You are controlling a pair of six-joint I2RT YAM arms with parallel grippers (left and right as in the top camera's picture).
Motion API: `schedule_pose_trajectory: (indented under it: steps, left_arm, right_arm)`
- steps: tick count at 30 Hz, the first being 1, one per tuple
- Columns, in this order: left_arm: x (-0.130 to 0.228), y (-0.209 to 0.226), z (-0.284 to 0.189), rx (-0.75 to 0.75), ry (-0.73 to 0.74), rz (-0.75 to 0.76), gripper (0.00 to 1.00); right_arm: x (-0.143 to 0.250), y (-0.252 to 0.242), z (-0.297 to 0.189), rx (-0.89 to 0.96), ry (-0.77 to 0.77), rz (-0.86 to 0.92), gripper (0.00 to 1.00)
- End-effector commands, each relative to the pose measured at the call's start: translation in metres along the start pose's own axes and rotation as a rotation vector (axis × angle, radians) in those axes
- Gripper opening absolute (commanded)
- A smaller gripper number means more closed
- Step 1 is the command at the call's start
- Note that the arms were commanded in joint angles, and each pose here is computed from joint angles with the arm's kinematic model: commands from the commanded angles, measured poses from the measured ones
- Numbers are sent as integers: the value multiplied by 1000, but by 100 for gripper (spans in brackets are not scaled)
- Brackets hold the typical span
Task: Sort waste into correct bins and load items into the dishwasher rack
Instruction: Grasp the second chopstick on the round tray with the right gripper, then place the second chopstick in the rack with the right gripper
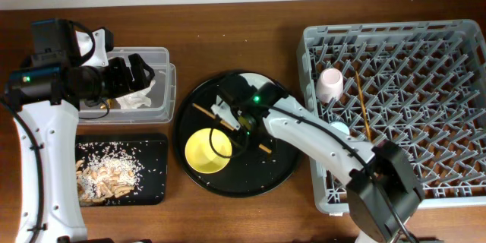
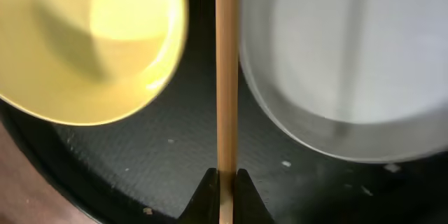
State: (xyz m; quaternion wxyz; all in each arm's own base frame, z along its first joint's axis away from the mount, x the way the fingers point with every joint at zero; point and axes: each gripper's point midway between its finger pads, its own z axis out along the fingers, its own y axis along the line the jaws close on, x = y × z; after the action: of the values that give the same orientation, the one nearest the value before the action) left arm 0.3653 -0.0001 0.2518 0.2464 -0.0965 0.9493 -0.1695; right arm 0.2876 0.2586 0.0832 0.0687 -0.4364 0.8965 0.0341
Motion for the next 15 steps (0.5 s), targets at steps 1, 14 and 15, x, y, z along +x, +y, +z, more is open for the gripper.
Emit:
schedule_pose_trajectory:
  steps: [1, 14, 15]
  left_arm:
    - [0, 1, 0, -4, -1, -7, 100]
    - [0, 1, 0, -4, -1, -7, 100]
    - [0, 1, 0, -4, -1, -7, 100]
  right_arm:
    - [-10, -40, -43, 93, -55, 137, 4]
    - [126, -245, -111, 195, -30, 767, 4]
    - [135, -251, -111, 198, -24, 782, 4]
